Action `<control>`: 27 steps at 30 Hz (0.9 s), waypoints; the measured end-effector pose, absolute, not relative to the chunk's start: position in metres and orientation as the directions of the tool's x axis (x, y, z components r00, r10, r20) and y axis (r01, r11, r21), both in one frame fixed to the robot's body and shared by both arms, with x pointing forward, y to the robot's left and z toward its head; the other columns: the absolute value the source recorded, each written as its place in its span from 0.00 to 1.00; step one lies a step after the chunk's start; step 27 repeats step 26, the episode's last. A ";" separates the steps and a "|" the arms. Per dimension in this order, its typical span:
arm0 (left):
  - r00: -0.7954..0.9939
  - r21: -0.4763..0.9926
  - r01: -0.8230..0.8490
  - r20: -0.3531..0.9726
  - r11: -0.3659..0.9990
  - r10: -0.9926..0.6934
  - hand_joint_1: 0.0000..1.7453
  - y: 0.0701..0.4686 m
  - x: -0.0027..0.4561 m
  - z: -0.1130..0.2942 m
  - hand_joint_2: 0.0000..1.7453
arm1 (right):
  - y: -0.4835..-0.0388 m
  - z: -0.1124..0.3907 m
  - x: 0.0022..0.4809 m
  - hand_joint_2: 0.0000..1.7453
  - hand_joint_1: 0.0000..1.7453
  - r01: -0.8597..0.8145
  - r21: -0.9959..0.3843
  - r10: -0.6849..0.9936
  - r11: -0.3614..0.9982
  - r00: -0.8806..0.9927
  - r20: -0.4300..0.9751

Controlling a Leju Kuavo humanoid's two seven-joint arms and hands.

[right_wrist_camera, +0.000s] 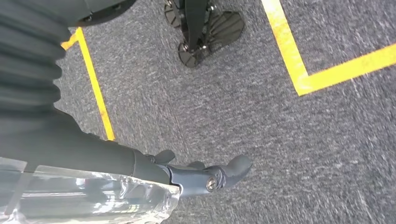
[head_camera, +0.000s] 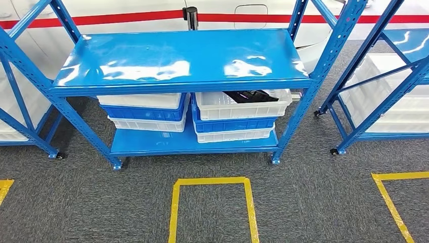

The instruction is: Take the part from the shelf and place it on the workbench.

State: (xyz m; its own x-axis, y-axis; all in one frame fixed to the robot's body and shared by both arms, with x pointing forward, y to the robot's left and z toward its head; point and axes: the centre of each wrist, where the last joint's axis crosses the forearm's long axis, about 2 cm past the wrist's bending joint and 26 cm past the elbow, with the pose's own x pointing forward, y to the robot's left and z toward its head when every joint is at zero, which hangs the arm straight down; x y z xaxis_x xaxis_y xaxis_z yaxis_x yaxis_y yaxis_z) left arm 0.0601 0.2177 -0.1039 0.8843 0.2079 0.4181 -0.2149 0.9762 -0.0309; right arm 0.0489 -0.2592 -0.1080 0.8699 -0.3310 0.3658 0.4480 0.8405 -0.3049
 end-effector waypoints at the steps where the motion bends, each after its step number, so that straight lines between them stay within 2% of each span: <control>1: 0.885 -0.031 -0.215 0.417 0.976 0.208 0.00 0.217 0.060 -0.104 1.00 | -0.259 -0.108 0.049 1.00 0.00 0.448 -0.305 -0.331 0.841 0.870 0.366; 9: 0.903 -0.009 -0.193 0.390 0.981 0.181 0.00 0.232 0.051 -0.107 1.00 | -0.267 -0.110 0.039 1.00 0.00 0.403 -0.269 -0.302 0.875 0.888 0.346; 10: 0.906 -0.006 -0.190 0.384 0.982 0.178 0.00 0.235 0.048 -0.107 0.75 | -0.269 -0.110 0.037 1.00 0.00 0.392 -0.259 -0.296 0.883 0.892 0.341; 13: 0.916 0.003 -0.177 0.367 0.984 0.164 0.00 0.244 0.043 -0.109 0.00 | -0.273 -0.111 0.031 0.25 0.00 0.356 -0.229 -0.272 0.906 0.905 0.327; 14: 0.919 0.005 -0.172 0.361 0.985 0.159 0.00 0.247 0.041 -0.109 0.00 | -0.274 -0.111 0.029 0.00 0.00 0.342 -0.218 -0.263 0.914 0.909 0.323; 16: 0.925 0.009 -0.160 0.351 0.987 0.147 0.00 0.253 0.037 -0.110 0.00 | -0.276 -0.112 0.027 0.00 0.00 0.314 -0.196 -0.244 0.929 0.917 0.316; 20: 0.936 0.014 -0.134 0.329 0.991 0.122 0.00 0.264 0.030 -0.111 0.00 | -0.281 -0.112 0.021 1.00 0.00 0.254 -0.151 -0.200 0.955 0.933 0.300; 27: 0.952 0.013 -0.094 0.295 0.995 0.086 0.00 0.276 0.019 -0.111 0.00 | -0.287 -0.112 0.013 1.00 0.00 0.162 -0.092 -0.132 0.983 0.953 0.274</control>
